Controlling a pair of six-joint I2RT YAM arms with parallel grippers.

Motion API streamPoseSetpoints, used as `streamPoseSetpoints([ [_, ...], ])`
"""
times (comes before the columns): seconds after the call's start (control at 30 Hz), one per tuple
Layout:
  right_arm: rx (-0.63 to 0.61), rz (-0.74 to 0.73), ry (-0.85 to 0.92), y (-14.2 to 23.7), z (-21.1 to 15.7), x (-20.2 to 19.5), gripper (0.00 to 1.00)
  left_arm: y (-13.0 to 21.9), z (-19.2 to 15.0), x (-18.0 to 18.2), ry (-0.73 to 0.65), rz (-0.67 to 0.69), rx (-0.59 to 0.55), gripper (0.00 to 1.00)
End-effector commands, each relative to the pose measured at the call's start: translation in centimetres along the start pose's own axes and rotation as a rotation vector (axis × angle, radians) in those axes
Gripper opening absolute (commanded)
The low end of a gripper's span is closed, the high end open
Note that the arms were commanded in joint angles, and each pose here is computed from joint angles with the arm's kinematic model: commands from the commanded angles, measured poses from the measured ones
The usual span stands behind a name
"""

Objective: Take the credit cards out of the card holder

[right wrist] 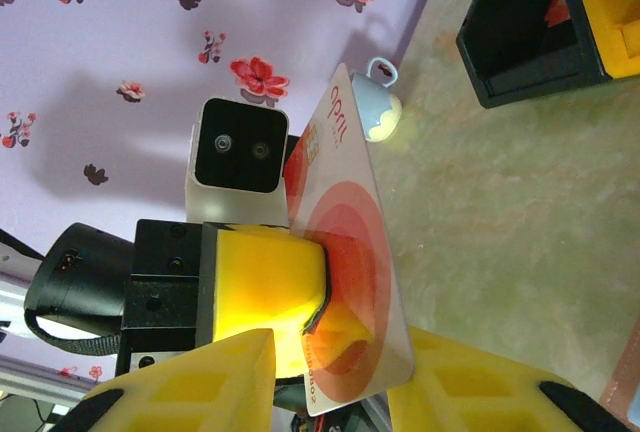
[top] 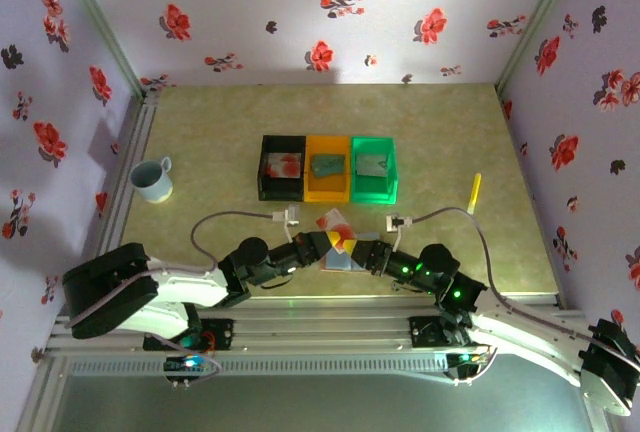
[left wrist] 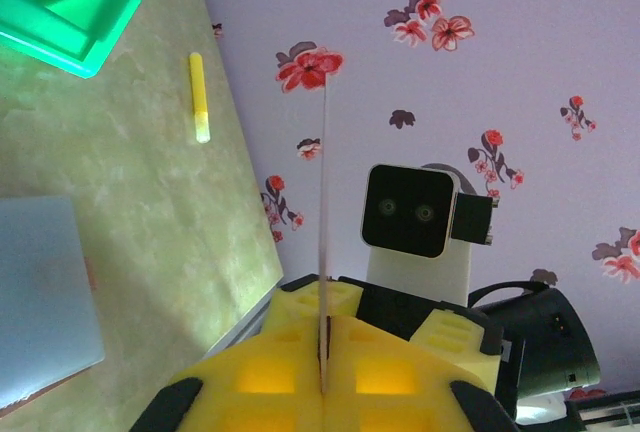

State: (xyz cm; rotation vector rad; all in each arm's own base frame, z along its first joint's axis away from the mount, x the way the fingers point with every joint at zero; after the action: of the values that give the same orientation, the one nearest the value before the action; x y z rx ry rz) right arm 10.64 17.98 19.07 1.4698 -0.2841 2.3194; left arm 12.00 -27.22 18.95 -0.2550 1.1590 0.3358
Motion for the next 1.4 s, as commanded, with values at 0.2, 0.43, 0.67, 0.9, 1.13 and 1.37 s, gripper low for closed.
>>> streamPoseSetpoints([
  [0.2,-0.031,0.087,0.050,0.0,0.5,1.8,0.20,-0.4,0.1,-0.5,0.020,-0.031,-0.017,0.00],
  [0.43,-0.036,0.082,0.054,0.0,0.4,1.7,0.08,-0.5,0.0,-0.3,0.028,-0.023,-0.009,0.08],
  [0.67,-0.054,0.066,0.054,0.1,0.5,1.6,0.00,-0.5,0.1,-0.4,0.028,-0.029,-0.012,0.14],
  [0.9,-0.075,0.036,0.054,0.7,0.5,1.1,0.00,0.1,0.9,-0.6,0.029,-0.034,-0.027,0.19],
  [1.13,-0.099,0.048,0.068,1.5,0.7,1.5,0.00,0.8,1.3,-0.2,0.036,-0.025,-0.015,0.24],
  [1.37,-0.083,0.008,0.087,1.9,0.7,1.5,0.00,2.1,2.6,-0.3,0.011,0.032,0.055,0.31],
])
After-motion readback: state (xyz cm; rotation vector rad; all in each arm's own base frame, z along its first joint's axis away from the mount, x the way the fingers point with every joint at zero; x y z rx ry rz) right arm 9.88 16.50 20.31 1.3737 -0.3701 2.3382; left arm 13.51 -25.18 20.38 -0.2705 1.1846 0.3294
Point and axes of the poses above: each hand's point on the last joint's axis, 136 mm out from that joint toward the fingers, its own y axis back along the fingers, its own x axis along the line the jaws close on, z = x × y, the point moved 8 cm from there along y, back along the fingers, and after that the axes turned 4 degrees about -y, right-handed, at the moved point
